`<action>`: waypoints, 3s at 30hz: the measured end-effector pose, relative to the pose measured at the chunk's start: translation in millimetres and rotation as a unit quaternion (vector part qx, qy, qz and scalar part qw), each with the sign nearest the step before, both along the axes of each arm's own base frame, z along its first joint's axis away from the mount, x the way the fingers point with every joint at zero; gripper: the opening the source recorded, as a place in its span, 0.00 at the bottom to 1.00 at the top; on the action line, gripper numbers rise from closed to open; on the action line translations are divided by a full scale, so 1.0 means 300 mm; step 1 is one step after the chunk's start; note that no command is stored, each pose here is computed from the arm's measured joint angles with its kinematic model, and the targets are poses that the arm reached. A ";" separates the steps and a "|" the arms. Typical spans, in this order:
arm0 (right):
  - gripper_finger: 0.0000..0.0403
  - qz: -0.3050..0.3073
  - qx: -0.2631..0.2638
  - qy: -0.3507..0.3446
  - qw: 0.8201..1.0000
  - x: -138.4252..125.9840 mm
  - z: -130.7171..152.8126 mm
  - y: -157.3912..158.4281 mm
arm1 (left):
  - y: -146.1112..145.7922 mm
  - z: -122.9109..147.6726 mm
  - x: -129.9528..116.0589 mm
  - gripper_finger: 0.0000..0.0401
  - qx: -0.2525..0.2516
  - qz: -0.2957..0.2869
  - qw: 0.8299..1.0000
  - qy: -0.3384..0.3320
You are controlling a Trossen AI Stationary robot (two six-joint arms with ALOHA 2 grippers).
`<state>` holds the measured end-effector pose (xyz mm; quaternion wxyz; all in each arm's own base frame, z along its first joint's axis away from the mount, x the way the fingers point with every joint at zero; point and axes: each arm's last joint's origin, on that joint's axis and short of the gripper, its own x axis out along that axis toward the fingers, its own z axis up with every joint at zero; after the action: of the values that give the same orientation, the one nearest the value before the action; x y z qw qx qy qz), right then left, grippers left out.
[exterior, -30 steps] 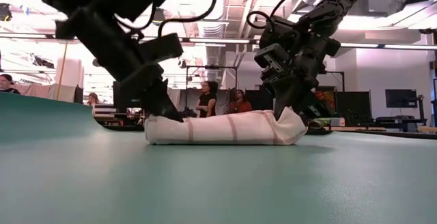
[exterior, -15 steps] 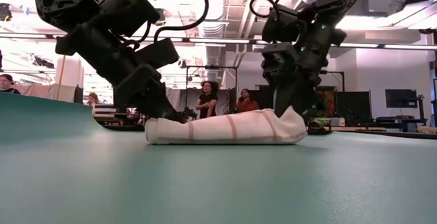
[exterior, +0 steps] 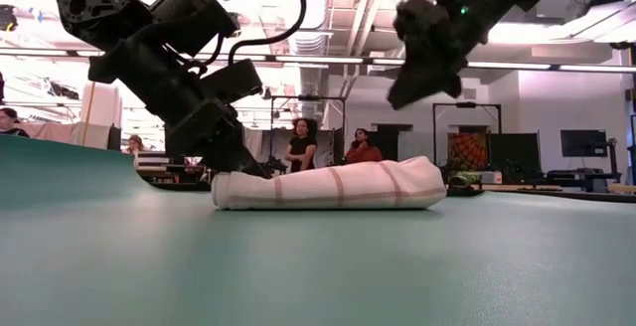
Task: Roll towel
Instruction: Roll the white stripe towel
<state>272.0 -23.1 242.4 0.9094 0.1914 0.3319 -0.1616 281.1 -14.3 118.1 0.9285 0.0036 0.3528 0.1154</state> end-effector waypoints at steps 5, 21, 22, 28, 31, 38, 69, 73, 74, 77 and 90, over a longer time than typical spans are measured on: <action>0.23 0.044 -0.041 -0.027 0.998 0.074 -0.095 0.033 | 0.002 -0.001 -0.001 0.00 0.004 -0.001 1.000 0.002; 0.16 0.068 -0.059 -0.010 0.996 0.163 -0.326 0.072 | 0.002 -0.002 -0.002 0.00 0.011 -0.005 1.000 0.006; 0.16 0.053 -0.058 -0.005 0.997 0.148 -0.341 0.070 | 0.002 -0.002 -0.002 0.00 0.012 -0.005 1.000 0.007; 0.16 0.000 -0.026 -0.034 0.999 0.063 -0.423 0.068 | 0.003 -0.002 -0.002 0.00 0.031 -0.018 0.999 0.013; 0.16 -0.009 -0.014 -0.037 0.999 0.029 -0.451 0.084 | 0.005 -0.002 -0.002 0.00 0.043 -0.020 0.999 0.014; 0.16 -0.014 -0.028 -0.020 0.999 -0.002 -0.476 0.116 | 0.011 0.066 0.009 0.00 0.004 0.050 0.997 -0.066; 0.16 -0.003 -0.075 0.019 0.997 -0.028 -0.498 0.142 | -0.009 -0.147 -0.007 0.00 -0.155 0.071 0.973 -0.154; 0.16 -0.018 -0.077 0.014 0.997 -0.056 -0.514 0.149 | -0.009 -0.156 -0.015 0.00 -0.161 0.072 0.974 -0.143; 0.16 -0.019 -0.077 0.013 0.997 -0.059 -0.516 0.151 | -0.009 -0.157 -0.016 0.00 -0.163 0.073 0.974 -0.143; 0.16 -0.019 -0.078 0.012 0.997 -0.064 -0.519 0.150 | -0.009 -0.157 -0.016 0.00 -0.164 0.072 0.973 -0.142; 0.16 -0.008 -0.100 0.016 0.995 -0.057 -0.553 0.151 | -0.007 -0.162 -0.019 0.00 -0.164 0.091 0.972 -0.139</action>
<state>255.1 22.2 76.5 0.9173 0.0992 0.3271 -0.2042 275.2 -16.4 69.4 0.9418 -0.1972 0.2337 0.1393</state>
